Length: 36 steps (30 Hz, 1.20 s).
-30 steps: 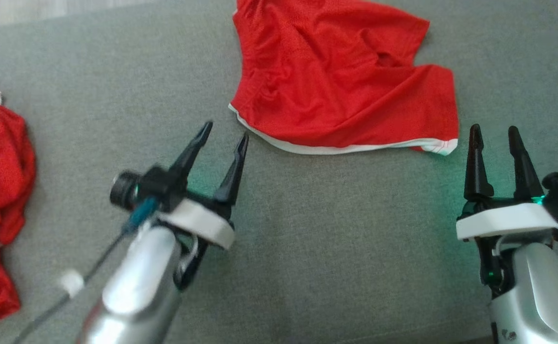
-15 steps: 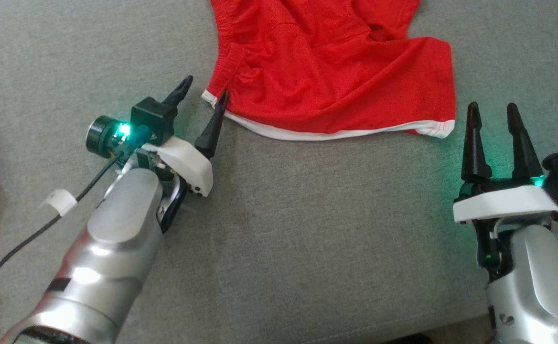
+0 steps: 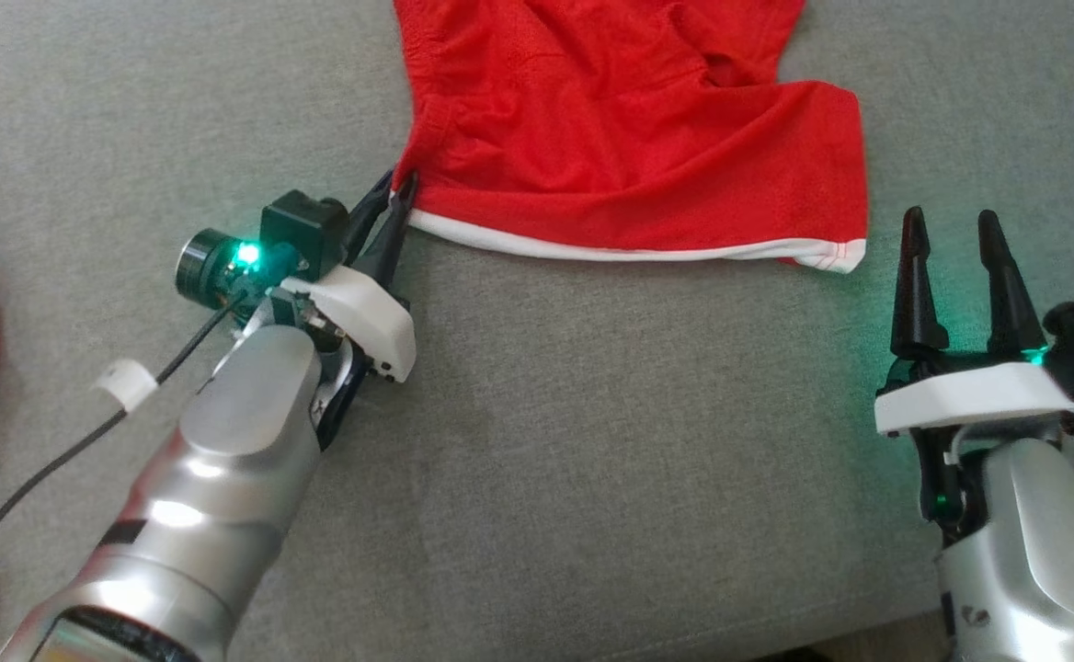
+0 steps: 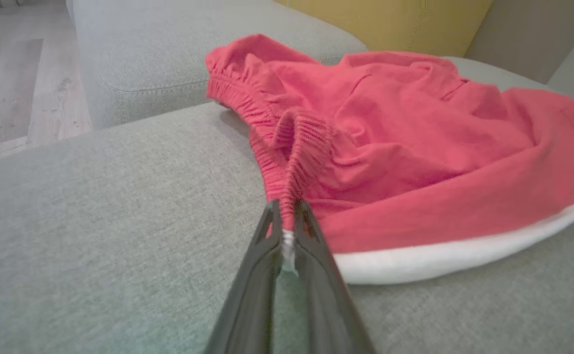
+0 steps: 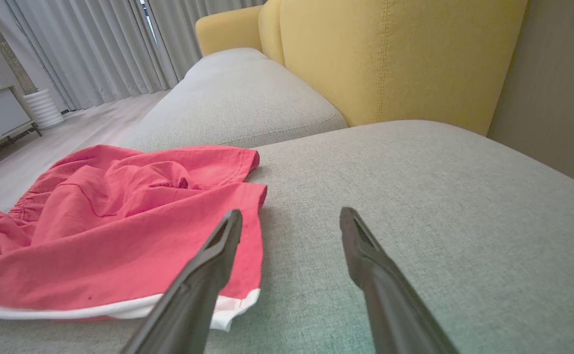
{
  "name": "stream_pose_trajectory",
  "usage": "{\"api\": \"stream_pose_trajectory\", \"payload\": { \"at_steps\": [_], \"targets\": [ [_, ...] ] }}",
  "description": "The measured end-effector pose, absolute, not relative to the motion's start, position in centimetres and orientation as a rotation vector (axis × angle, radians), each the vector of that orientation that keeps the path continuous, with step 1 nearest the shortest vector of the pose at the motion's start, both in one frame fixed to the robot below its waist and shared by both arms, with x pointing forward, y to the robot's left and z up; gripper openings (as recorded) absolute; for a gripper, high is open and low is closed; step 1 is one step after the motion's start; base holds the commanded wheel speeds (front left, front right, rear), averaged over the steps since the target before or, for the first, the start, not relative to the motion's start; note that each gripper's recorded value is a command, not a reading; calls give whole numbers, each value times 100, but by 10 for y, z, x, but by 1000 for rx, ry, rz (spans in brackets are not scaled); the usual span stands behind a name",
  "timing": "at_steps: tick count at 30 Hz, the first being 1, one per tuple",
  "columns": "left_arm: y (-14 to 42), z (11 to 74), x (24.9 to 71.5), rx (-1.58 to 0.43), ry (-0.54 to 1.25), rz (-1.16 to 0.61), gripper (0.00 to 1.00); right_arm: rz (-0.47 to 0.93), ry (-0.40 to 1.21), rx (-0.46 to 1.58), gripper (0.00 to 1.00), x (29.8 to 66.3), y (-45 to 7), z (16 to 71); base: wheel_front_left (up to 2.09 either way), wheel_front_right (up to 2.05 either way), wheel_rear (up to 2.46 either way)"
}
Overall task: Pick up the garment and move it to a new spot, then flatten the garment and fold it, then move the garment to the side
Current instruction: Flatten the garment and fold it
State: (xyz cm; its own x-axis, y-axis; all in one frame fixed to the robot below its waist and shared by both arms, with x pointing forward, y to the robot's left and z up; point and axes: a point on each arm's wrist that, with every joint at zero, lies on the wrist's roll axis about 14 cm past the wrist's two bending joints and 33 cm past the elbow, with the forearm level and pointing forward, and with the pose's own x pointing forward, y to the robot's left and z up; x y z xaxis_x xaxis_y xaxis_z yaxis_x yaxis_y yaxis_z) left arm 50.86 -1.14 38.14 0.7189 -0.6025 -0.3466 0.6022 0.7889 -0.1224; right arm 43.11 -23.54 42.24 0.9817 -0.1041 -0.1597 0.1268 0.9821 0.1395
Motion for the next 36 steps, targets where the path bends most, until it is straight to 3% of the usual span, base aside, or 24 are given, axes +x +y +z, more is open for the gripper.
{"api": "stream_pose_trajectory", "payload": {
  "at_steps": [13,29,30,31,32,33,36],
  "targets": [
    [-5,417,500,-63,267,-627,0,-34,371,236,100,425,-197,379,0,0,0],
    [-1,431,501,-76,223,-601,0,-6,445,261,100,423,-185,366,0,0,0],
    [-1,431,501,-73,222,-601,0,1,444,260,84,423,-183,367,0,0,0],
    [-1,431,500,-69,221,-603,0,6,440,265,41,424,-181,368,0,0,0],
    [-1,430,500,-70,223,-603,0,13,438,264,9,425,-179,369,0,0,0],
    [-1,430,499,-70,225,-602,0,19,435,263,0,426,-177,370,0,0,0],
    [1,428,494,-71,231,-600,0,38,395,249,0,428,-173,379,0,0,0]
  ]
}}
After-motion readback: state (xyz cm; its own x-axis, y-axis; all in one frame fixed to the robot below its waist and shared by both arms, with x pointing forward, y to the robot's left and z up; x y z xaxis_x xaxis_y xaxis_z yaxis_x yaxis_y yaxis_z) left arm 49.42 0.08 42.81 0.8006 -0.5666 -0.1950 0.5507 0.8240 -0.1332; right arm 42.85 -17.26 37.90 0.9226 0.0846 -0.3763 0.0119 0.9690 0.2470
